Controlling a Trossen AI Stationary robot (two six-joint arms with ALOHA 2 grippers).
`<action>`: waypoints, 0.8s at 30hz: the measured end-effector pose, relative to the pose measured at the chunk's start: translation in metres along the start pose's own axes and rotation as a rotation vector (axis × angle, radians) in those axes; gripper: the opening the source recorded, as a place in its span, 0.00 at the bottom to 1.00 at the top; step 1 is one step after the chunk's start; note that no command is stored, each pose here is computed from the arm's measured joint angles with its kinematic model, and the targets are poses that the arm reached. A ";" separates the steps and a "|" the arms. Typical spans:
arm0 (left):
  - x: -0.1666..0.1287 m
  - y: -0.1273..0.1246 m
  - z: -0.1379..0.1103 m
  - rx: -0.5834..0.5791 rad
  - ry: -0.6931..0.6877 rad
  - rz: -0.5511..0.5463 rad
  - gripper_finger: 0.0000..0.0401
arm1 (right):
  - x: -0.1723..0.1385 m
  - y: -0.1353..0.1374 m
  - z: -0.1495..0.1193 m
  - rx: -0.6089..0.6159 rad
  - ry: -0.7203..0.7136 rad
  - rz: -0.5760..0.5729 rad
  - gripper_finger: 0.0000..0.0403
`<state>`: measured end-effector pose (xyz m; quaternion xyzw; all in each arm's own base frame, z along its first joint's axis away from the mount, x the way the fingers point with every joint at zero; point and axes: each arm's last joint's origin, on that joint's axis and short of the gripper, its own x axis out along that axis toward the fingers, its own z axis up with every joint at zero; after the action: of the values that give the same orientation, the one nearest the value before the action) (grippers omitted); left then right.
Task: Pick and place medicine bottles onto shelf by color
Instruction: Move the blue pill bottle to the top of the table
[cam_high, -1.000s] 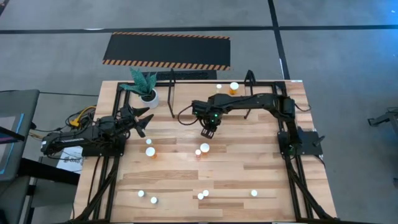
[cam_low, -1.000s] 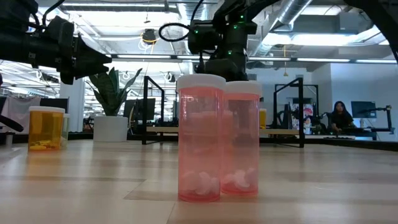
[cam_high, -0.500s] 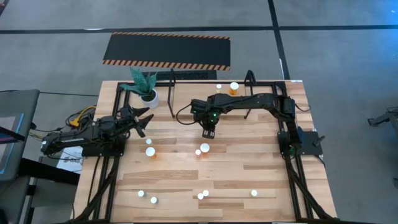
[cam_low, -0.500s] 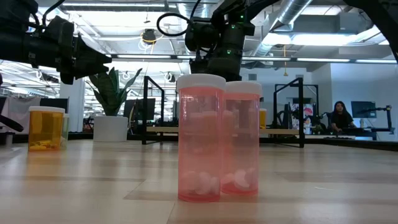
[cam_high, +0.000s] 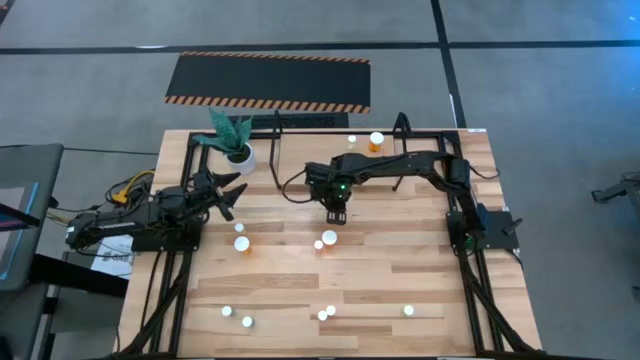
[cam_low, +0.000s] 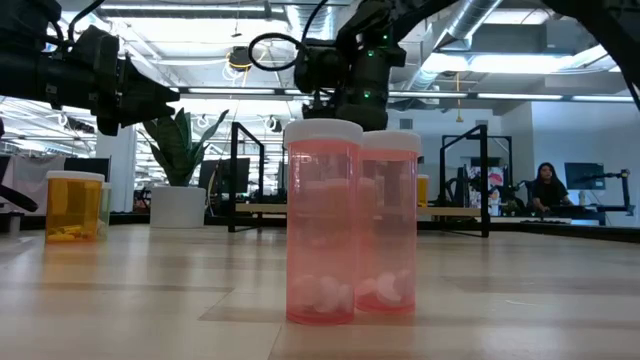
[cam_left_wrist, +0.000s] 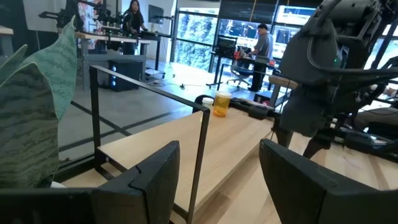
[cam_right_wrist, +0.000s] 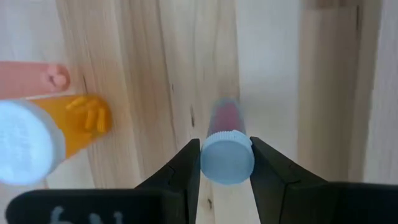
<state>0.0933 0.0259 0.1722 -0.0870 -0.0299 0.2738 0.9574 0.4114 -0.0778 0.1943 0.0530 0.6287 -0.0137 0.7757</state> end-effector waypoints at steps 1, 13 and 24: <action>0.000 0.000 0.000 0.000 0.000 -0.001 0.52 | 0.001 -0.001 0.001 0.009 -0.004 0.000 0.31; 0.000 0.000 0.000 0.000 0.000 0.000 0.52 | 0.002 -0.003 0.001 0.008 -0.005 -0.003 0.31; 0.000 0.000 0.000 0.000 0.000 0.000 0.52 | 0.002 -0.003 0.003 0.013 -0.021 -0.006 0.31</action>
<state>0.0933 0.0258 0.1722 -0.0871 -0.0297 0.2737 0.9574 0.4140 -0.0806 0.1930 0.0561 0.6204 -0.0209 0.7820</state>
